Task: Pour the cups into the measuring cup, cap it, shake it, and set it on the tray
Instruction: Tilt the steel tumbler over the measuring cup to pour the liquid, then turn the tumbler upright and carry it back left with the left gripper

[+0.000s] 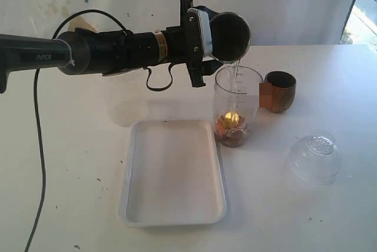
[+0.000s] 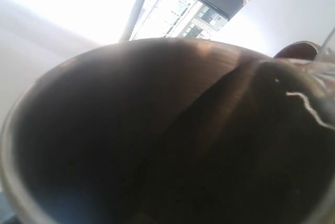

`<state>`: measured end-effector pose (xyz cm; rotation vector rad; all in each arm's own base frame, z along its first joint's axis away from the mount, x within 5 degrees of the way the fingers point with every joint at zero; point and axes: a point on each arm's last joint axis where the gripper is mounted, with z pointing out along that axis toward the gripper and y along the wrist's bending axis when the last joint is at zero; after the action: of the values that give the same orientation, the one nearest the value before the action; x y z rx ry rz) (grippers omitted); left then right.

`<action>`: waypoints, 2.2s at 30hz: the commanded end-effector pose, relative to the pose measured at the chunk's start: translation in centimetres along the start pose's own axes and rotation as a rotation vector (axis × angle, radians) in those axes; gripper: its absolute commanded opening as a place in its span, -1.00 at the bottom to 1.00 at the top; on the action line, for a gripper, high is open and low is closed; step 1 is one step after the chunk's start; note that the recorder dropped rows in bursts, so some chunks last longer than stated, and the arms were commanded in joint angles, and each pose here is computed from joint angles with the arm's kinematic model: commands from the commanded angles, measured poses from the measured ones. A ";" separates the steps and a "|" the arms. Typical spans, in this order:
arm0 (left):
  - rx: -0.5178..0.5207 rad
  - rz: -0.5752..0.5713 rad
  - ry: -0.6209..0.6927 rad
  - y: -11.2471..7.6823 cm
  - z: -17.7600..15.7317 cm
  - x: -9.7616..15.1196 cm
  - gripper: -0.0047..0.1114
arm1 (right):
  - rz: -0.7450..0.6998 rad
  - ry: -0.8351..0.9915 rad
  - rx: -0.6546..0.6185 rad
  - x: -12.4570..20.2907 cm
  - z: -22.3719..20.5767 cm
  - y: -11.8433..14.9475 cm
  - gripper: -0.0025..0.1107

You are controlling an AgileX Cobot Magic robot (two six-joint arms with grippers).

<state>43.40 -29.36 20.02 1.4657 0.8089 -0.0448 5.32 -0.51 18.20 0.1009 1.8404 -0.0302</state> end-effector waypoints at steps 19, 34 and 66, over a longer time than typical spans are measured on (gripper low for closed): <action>-0.059 0.117 -0.058 1.4 -0.1 -1.2 -0.92 | 0.006 -0.010 0.004 0.0 0.0 0.0 -0.96; -0.055 0.137 -0.058 1.3 -0.1 -1.2 -0.92 | 0.006 -0.010 0.004 0.0 0.0 0.0 -0.96; -0.161 -0.899 0.095 6.1 -2.2 -2.9 -0.92 | 0.021 -0.010 0.004 0.0 0.0 0.0 -0.96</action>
<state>43.62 -28.33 23.74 0.9373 1.4467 -0.5657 5.32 -0.50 18.20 0.1150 1.8395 -0.0184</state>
